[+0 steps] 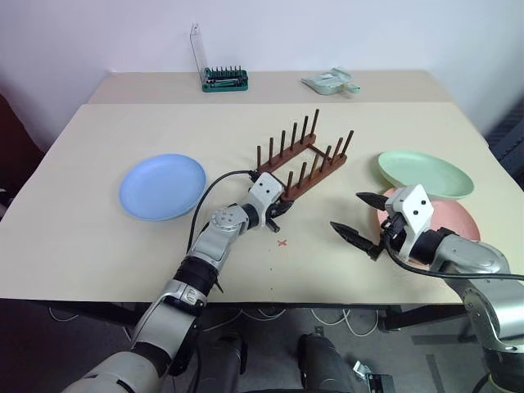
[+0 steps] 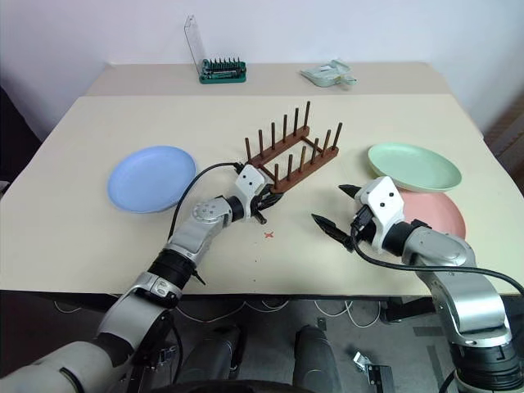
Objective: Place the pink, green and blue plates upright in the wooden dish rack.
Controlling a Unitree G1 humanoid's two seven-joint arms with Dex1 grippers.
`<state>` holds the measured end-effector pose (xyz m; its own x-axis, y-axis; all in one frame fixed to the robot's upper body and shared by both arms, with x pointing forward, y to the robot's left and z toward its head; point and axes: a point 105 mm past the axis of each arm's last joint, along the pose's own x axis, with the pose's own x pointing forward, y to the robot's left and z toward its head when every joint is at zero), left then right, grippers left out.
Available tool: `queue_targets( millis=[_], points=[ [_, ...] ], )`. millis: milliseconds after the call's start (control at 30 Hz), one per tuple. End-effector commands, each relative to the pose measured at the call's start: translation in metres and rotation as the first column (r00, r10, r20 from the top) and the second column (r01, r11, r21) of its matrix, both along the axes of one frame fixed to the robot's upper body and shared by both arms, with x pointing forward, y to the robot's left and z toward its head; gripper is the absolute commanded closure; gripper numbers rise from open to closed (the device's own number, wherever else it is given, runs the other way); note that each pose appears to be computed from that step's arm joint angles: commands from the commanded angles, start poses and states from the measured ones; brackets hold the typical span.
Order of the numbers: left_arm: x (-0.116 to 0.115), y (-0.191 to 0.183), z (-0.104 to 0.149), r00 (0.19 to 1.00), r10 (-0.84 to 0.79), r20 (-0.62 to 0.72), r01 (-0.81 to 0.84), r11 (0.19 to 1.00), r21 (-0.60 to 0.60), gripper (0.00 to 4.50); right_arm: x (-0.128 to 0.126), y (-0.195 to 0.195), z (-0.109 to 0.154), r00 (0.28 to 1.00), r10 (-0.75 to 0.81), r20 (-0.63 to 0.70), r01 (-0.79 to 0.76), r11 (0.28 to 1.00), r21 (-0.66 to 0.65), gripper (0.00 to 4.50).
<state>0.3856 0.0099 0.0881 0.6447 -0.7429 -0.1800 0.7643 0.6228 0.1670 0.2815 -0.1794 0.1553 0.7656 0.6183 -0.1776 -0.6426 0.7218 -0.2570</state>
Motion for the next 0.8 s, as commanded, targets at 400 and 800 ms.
queue_targets(
  millis=[400,800],
  points=[
    [-0.042,0.068,0.008,0.911,-0.411,-0.038,0.412,0.896,0.166,3.76,-0.025,-0.001,-0.011,0.993,0.077,-0.089,-0.079,0.997,-0.018,0.0],
    [-0.029,0.06,0.007,0.903,-0.428,-0.044,0.43,0.889,0.159,1.46,-0.024,0.004,-0.013,0.995,0.073,-0.074,-0.075,0.997,-0.016,0.0]
  ],
)
